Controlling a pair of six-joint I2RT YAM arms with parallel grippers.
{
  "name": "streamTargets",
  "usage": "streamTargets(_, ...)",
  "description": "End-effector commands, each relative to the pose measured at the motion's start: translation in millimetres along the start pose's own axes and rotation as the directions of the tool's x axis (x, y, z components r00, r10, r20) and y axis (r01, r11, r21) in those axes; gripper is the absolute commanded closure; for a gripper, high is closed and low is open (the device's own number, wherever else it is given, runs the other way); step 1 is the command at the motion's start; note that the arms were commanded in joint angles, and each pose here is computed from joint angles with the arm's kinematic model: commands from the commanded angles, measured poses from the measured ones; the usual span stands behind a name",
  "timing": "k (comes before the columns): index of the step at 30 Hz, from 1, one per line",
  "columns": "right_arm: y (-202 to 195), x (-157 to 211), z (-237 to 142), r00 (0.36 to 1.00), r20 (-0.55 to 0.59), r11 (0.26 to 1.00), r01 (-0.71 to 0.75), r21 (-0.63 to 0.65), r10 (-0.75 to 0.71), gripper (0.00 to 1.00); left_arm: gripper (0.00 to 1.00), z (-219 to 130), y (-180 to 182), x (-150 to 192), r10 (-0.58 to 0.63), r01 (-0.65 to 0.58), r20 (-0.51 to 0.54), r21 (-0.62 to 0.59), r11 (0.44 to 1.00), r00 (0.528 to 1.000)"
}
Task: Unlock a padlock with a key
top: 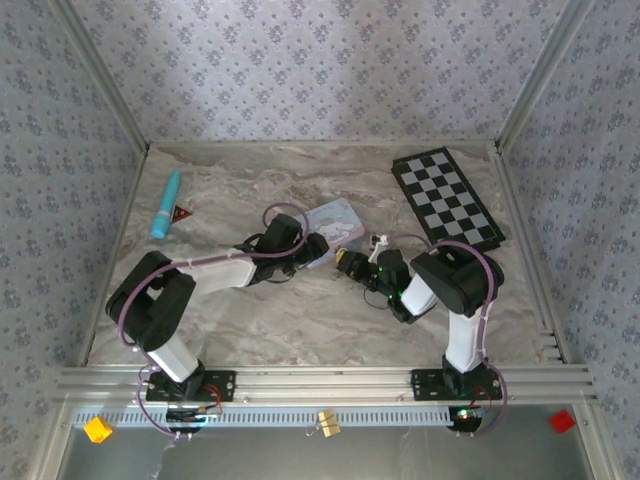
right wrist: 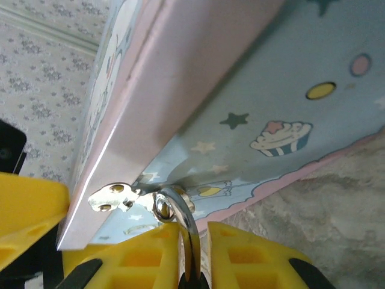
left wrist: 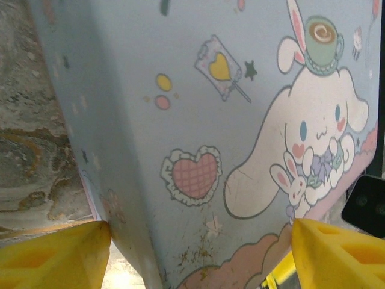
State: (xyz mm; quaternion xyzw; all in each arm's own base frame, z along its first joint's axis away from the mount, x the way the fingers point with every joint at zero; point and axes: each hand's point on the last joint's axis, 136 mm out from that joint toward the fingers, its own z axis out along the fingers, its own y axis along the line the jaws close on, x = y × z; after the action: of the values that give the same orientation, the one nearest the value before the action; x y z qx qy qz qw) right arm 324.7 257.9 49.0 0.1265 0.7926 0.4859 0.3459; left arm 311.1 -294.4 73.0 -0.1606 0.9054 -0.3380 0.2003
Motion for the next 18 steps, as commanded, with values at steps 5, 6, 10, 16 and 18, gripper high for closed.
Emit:
streamTargets(5,14,-31,0,0.988,0.152,1.000,0.005,-0.025,-0.001,0.98,0.23,10,12,26,-0.029,0.026,-0.068,-0.047,0.999,0.997)
streamTargets(6,13,-35,-2,0.986,0.168,1.000,0.004,-0.021,0.000,0.98,0.23,10,10,26,-0.029,0.026,-0.068,-0.042,0.999,0.997)
streamTargets(10,6,-44,-4,0.977,0.210,0.999,-0.039,0.000,0.038,0.98,0.23,12,4,30,-0.023,0.020,-0.077,-0.035,0.999,0.997)
streamTargets(16,1,-50,0,0.970,0.220,0.995,-0.102,-0.005,0.101,0.98,0.23,20,10,37,-0.018,0.014,-0.063,-0.076,0.997,0.998)
streamTargets(18,3,-54,-5,0.966,0.240,0.996,-0.093,-0.003,0.091,0.98,0.23,19,12,36,-0.028,0.025,-0.048,-0.067,0.997,0.998)
